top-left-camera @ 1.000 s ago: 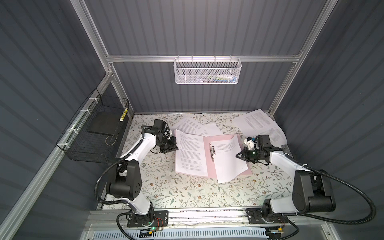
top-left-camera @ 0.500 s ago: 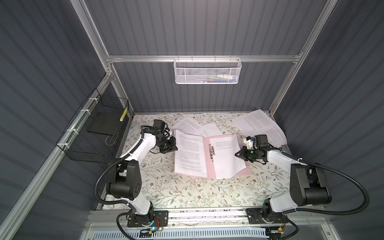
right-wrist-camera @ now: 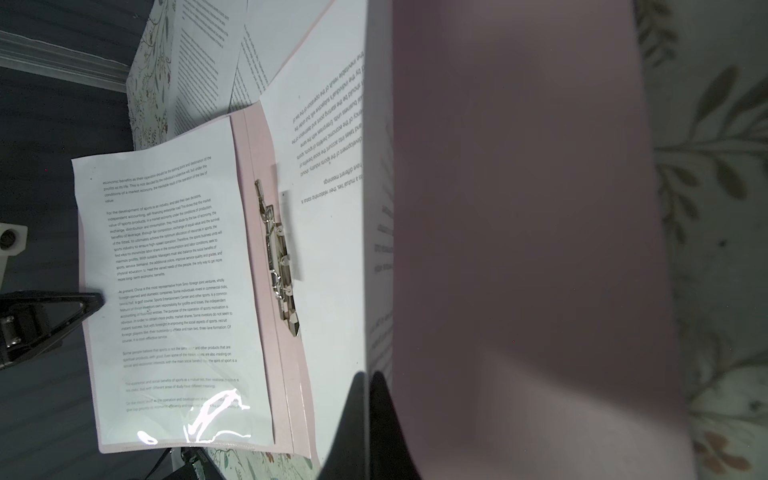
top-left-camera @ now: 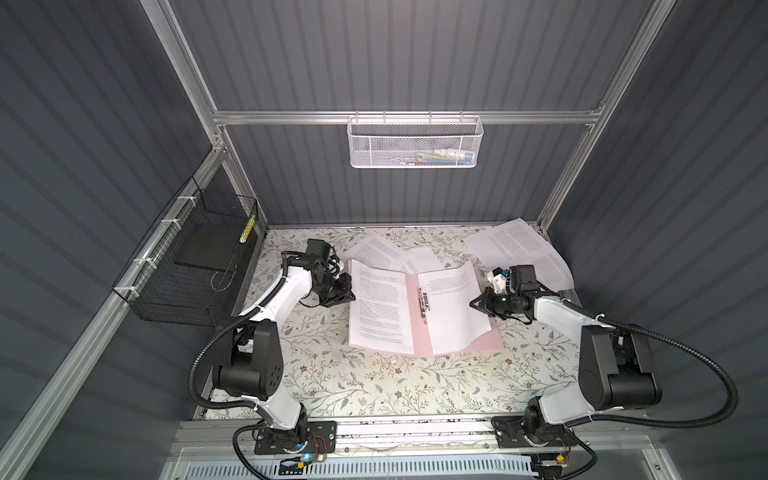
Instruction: Put the files into the folder
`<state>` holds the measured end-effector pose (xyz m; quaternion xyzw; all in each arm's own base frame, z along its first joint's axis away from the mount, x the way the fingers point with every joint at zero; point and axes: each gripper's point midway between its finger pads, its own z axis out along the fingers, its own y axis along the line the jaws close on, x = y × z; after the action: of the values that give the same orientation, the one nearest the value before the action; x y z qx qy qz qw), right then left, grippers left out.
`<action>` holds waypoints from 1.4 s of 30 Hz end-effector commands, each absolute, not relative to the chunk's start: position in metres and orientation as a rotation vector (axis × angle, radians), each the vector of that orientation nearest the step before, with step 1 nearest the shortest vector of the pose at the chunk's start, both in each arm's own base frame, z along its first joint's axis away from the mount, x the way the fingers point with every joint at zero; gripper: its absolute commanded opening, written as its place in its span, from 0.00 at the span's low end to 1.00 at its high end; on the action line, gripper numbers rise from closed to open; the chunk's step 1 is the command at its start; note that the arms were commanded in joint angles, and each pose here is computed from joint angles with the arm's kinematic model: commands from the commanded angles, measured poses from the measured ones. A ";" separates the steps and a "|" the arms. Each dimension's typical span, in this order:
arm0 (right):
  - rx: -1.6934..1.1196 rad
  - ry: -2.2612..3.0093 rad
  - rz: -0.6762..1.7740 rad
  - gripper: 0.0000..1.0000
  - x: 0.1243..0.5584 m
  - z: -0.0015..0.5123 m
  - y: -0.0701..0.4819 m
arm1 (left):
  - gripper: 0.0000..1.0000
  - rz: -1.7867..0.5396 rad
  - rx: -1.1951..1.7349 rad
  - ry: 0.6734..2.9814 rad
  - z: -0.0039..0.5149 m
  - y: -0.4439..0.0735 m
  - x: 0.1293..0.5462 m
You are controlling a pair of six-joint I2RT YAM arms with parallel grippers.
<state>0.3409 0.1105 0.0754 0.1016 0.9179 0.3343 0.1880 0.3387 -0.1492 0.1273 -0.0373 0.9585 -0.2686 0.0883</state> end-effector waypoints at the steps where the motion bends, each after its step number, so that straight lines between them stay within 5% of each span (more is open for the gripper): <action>1: 0.262 2.598 0.942 0.00 0.342 0.073 0.113 | 0.00 -0.806 -0.089 2.875 0.127 -0.149 0.330; 28: 0.155 2.649 0.951 0.04 0.337 0.066 0.120 | 0.00 -0.825 -0.099 2.882 0.123 -0.152 0.333; 37: 0.174 2.666 0.920 0.31 0.337 0.065 0.116 | 0.00 -0.832 -0.098 2.879 0.124 -0.153 0.334; 39: 0.171 2.672 0.921 0.99 0.337 0.065 0.117 | 0.00 -0.832 -0.098 2.881 0.124 -0.153 0.333; 42: 0.180 2.683 0.875 0.99 0.337 0.065 0.112 | 0.00 -0.830 -0.099 2.884 0.123 -0.153 0.333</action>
<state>0.3361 0.1147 0.0649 0.0633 0.9309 0.3216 0.1614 0.3389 -0.1510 0.1274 -0.0364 0.9571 -0.2740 0.0869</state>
